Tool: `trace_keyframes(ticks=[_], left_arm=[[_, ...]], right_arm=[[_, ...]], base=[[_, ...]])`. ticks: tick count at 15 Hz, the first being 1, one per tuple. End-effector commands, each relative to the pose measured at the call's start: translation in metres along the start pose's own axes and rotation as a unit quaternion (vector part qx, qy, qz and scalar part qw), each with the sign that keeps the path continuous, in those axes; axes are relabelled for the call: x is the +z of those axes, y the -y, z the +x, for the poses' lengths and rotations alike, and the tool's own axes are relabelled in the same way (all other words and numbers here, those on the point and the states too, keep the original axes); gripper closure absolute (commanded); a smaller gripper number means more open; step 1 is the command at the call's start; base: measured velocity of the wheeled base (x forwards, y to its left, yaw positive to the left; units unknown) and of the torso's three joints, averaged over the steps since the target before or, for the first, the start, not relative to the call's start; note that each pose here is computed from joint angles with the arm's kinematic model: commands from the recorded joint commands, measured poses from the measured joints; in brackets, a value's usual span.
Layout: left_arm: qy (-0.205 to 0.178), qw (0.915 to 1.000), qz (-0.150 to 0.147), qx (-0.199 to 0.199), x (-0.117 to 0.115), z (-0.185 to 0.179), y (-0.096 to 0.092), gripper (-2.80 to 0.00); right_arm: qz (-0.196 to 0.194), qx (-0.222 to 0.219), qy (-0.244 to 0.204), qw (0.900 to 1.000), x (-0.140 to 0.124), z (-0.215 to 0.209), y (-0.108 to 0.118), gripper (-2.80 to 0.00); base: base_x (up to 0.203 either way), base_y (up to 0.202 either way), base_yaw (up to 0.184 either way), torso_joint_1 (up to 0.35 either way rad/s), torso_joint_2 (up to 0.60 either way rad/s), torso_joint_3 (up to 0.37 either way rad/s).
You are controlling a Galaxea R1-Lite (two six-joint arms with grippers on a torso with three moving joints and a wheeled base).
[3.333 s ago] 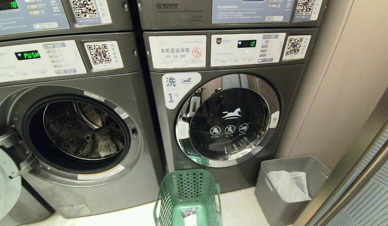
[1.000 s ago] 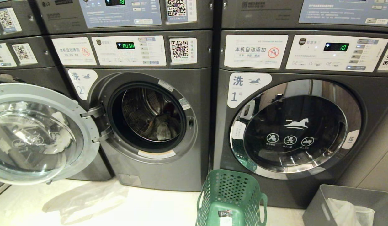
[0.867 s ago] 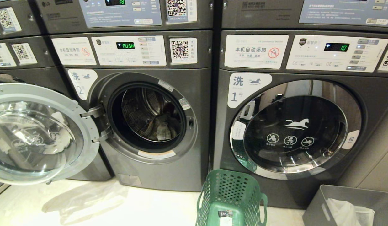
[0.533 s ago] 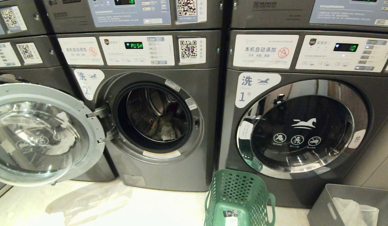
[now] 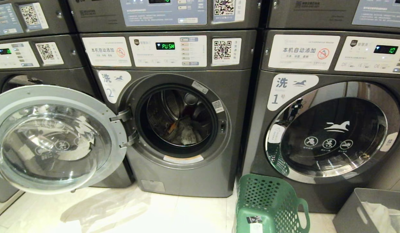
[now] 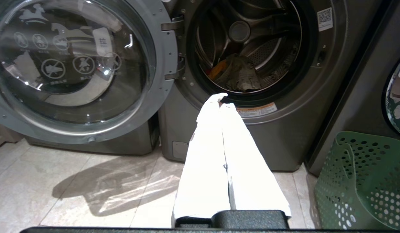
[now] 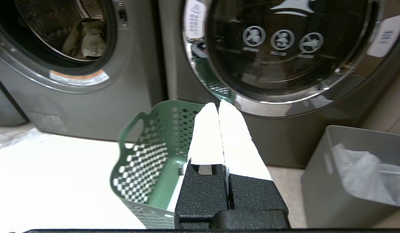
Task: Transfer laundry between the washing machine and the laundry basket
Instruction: Pick a cloth and place it into the basket
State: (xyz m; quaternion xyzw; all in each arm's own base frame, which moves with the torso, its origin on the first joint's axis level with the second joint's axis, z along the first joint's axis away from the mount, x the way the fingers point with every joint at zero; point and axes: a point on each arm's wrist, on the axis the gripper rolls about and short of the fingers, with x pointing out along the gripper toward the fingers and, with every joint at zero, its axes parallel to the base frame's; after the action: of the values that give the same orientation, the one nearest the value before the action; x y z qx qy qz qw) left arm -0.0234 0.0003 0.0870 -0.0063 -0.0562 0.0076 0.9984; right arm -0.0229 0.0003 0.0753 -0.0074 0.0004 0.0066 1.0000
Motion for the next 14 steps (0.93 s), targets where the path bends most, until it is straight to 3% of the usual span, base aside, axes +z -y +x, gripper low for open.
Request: trace_keyframes(ticks=[1, 14], left_arm=[[-0.02, 0.9998, 0.0, 0.001, -0.0113, 0.0021, -0.0001, 0.0], [-0.02, 0.9998, 0.0, 0.001, -0.0113, 0.0021, -0.0001, 0.0]], right_arm=[[0.0, 0.0, 0.0, 1.0, 0.0, 0.0001, 0.0, 0.0], [0.0, 0.0, 0.0, 1.0, 0.0, 0.0001, 0.0, 0.0]], base=[[0.0, 0.192, 0.0, -0.001, 0.0, 0.006], [0.0, 0.196, -0.001, 0.002, 0.0, 0.001]])
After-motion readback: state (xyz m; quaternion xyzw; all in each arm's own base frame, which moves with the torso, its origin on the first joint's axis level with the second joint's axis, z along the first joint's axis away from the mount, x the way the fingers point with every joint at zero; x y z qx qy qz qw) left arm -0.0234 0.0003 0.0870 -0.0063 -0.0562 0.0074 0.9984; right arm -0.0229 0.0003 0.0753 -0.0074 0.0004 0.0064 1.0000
